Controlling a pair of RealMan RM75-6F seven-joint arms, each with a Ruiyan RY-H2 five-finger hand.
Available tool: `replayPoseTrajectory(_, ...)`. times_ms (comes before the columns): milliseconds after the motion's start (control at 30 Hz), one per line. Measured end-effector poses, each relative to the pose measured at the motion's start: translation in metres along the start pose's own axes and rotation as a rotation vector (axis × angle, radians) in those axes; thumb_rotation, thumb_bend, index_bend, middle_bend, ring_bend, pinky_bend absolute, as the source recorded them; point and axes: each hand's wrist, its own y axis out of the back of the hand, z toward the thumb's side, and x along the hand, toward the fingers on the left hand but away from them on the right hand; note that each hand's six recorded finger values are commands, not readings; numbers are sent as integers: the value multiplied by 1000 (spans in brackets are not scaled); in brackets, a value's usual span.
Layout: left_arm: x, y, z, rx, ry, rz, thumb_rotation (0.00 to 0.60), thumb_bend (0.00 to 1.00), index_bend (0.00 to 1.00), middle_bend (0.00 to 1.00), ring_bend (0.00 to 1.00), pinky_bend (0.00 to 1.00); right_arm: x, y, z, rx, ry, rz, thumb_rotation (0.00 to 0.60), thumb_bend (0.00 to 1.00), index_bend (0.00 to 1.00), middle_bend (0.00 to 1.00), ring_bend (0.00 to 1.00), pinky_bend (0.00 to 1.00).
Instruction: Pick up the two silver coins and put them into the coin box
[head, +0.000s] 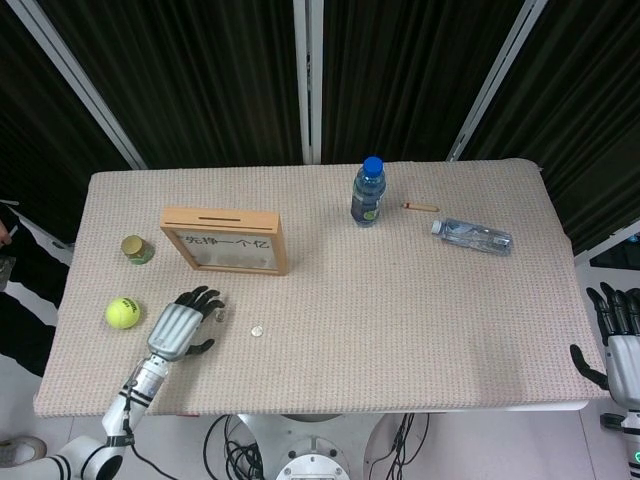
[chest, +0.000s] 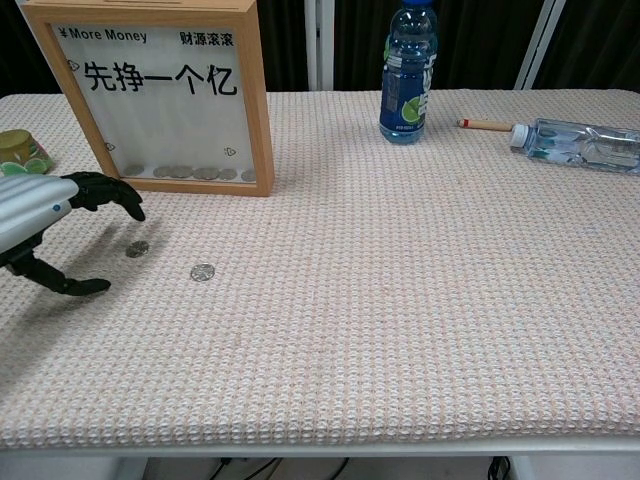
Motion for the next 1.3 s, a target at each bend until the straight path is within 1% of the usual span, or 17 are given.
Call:
replayPoseTrajectory(167, 6, -2, 2, -1, -4, 3, 600, 195, 350, 171, 105, 242, 0, -1, -2, 0, -5, 2, 600, 274, 0, 0, 0, 0)
replayPoseTrajectory(267, 8, -3, 3, -4, -6, 3, 600, 216, 373, 171, 104, 239, 0, -2, -3, -1, -7, 5, 600, 275, 0, 0, 0, 0)
replayPoseTrajectory(400, 10, -6, 2, -8, -5, -2, 600, 254, 375, 171, 104, 237, 0, -2, -5, -1, -9, 7, 600, 275, 0, 0, 0, 0)
replayPoseTrajectory(500, 11, -9, 1, -7, -1, -8, 600, 263, 376, 171, 104, 236, 0, -2, -6, -1, -12, 5, 600, 275, 0, 0, 0, 0)
replayPoseTrajectory(1300, 15, -17, -1, -8, 13, -32, 600, 265, 381, 171, 104, 226, 0, -3, -7, -4, -19, 4, 600, 289, 0, 0, 0, 0)
